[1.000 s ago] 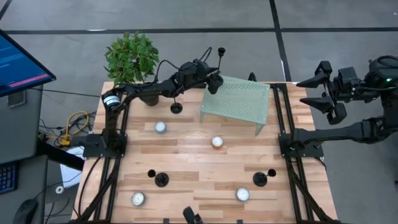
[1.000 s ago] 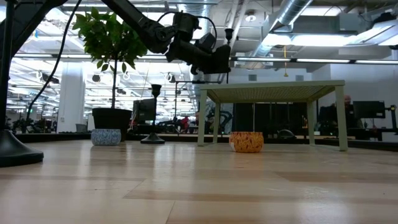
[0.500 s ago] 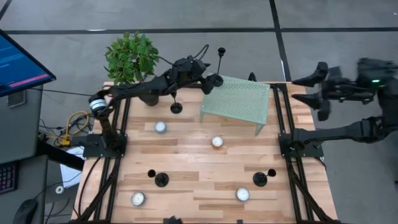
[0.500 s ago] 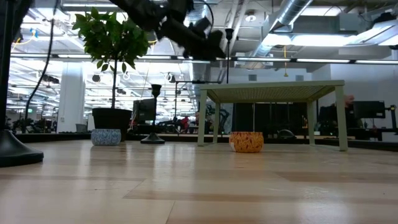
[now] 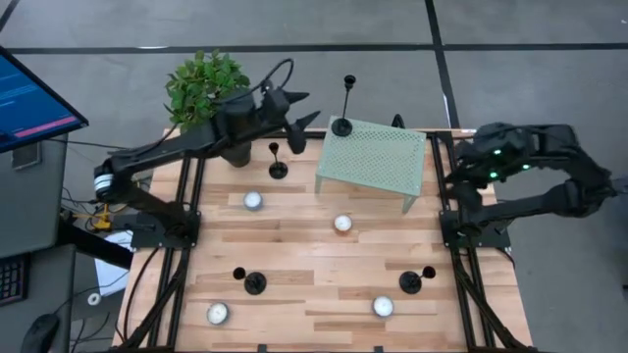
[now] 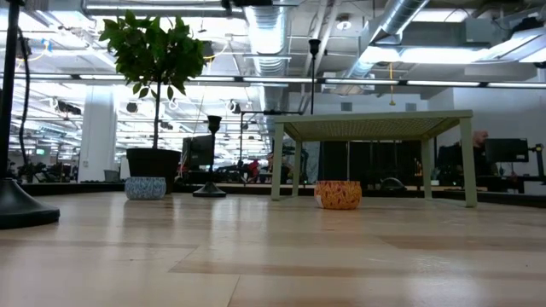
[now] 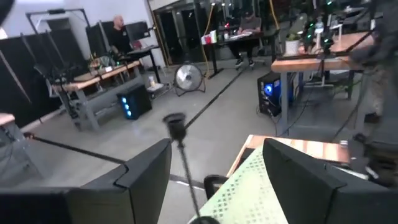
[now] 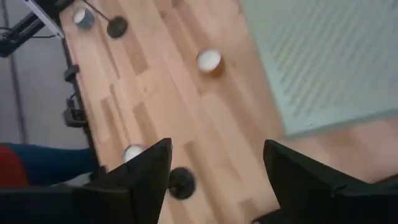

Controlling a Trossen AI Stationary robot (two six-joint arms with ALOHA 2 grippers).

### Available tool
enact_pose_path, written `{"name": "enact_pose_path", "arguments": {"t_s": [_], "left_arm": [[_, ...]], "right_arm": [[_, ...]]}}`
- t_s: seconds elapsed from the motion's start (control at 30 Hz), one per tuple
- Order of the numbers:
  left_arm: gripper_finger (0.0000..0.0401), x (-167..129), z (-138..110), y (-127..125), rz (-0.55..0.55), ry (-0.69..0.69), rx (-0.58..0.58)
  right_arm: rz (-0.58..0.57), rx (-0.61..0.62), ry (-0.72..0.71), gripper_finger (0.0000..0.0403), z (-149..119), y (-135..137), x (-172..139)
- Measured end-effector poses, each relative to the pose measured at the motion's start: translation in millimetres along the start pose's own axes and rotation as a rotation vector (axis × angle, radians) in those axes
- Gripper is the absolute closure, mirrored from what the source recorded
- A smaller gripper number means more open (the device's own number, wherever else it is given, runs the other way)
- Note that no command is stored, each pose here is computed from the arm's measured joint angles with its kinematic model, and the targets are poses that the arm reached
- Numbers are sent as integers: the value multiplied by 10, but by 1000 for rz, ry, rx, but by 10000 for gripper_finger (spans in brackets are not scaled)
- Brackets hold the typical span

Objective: Pick & Place candle stick holders
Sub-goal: Put the candle holder on the shelf aligned with the other candle holder

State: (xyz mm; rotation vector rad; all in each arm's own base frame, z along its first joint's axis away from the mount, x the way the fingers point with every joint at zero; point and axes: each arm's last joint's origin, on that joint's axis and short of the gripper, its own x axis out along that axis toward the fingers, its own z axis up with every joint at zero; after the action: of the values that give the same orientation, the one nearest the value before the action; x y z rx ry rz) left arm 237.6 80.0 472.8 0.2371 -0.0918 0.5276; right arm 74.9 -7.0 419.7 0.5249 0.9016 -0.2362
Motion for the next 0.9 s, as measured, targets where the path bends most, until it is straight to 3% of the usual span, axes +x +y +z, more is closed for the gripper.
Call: {"name": "enact_pose_path", "arguments": {"t_s": [0.2, 0.5, 0.7, 0.9], "left_arm": [[145, -491, 111, -173, -67, 128, 10], [148, -1104, 49, -290, -241, 378, -217], [138, -1239, -88, -443, -349, 602, -384], [111, -1315, -276, -627, -435, 859, -365]], "right_arm": [[1, 45, 67, 159, -150, -23, 207], [-15, -2, 5, 159, -118, 23, 251], [-14, -1, 3, 159, -118, 22, 249], [12, -4, -38, 159, -79, 47, 247]]}}
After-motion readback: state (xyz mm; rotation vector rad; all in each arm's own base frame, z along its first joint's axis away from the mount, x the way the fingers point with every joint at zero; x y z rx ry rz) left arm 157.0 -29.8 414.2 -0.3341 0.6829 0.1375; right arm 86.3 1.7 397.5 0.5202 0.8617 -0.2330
